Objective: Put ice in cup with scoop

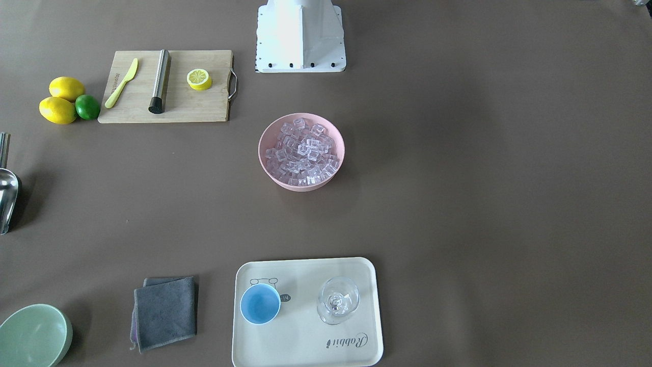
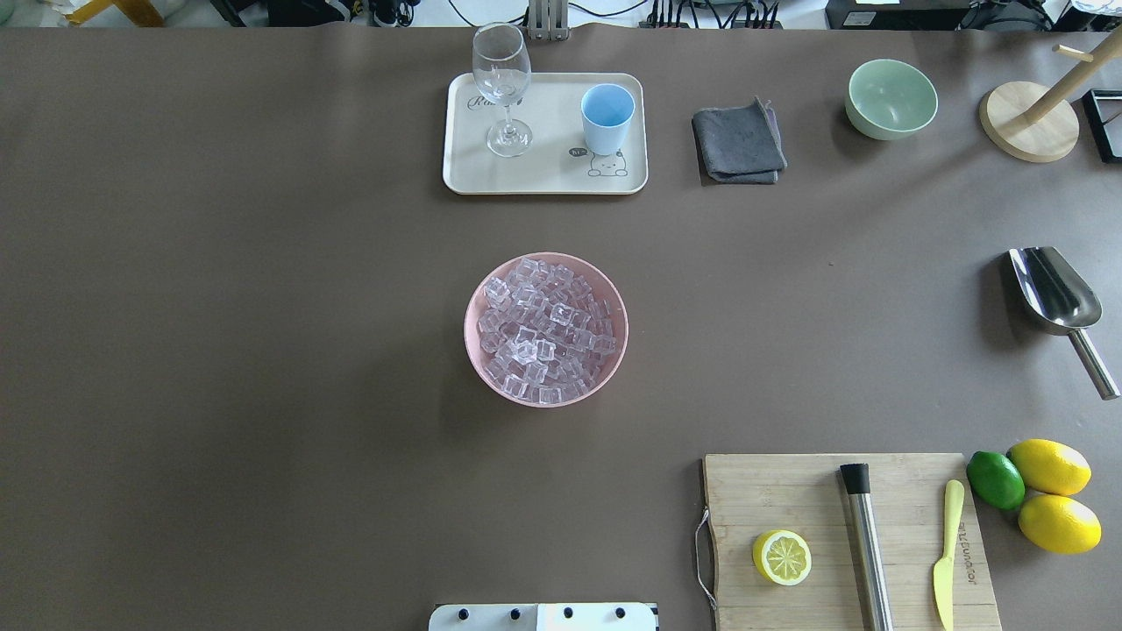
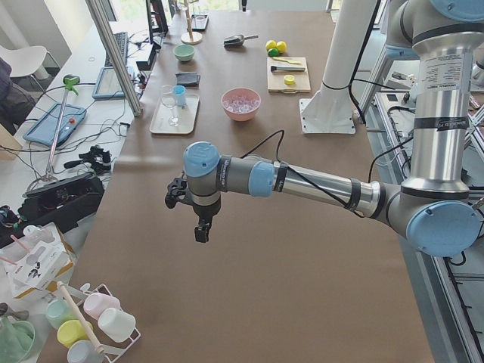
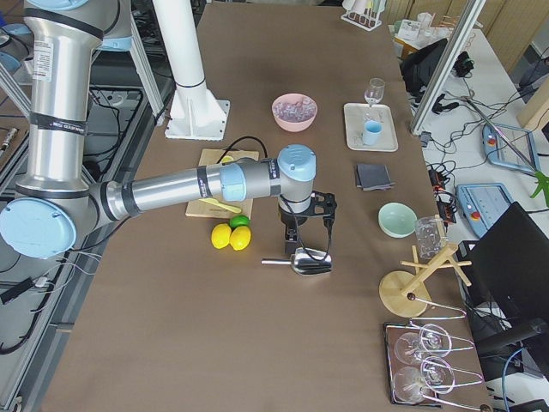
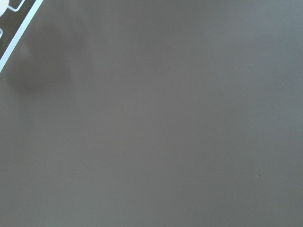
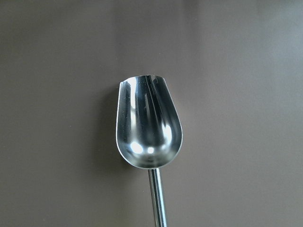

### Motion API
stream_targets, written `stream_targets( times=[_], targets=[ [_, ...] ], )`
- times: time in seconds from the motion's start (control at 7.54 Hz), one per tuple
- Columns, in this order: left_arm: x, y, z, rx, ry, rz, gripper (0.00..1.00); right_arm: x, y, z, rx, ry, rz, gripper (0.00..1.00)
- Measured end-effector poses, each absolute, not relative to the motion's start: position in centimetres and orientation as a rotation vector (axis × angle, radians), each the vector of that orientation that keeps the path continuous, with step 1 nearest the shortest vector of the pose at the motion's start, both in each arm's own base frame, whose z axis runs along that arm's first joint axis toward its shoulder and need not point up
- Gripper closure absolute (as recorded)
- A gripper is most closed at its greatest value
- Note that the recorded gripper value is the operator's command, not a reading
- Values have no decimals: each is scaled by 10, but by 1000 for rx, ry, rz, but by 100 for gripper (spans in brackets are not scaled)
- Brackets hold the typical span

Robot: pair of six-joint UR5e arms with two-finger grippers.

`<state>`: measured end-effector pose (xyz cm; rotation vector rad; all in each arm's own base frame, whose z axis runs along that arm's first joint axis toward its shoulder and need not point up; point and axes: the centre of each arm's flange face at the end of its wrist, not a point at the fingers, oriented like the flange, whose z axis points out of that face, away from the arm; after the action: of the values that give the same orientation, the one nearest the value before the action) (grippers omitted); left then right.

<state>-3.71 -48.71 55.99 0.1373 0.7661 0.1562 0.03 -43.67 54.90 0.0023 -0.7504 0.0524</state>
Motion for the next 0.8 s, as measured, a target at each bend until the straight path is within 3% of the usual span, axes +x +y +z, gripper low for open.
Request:
stream_targets(
  times=[0.27,0.8],
  targets=[
    [-3,-488,511,200,832,255,1,-11,-435,552,-21,-745,52,0],
    [152,-496,411,261,923,611,1,-24,-422,592,-9,-712,38,2]
  ],
)
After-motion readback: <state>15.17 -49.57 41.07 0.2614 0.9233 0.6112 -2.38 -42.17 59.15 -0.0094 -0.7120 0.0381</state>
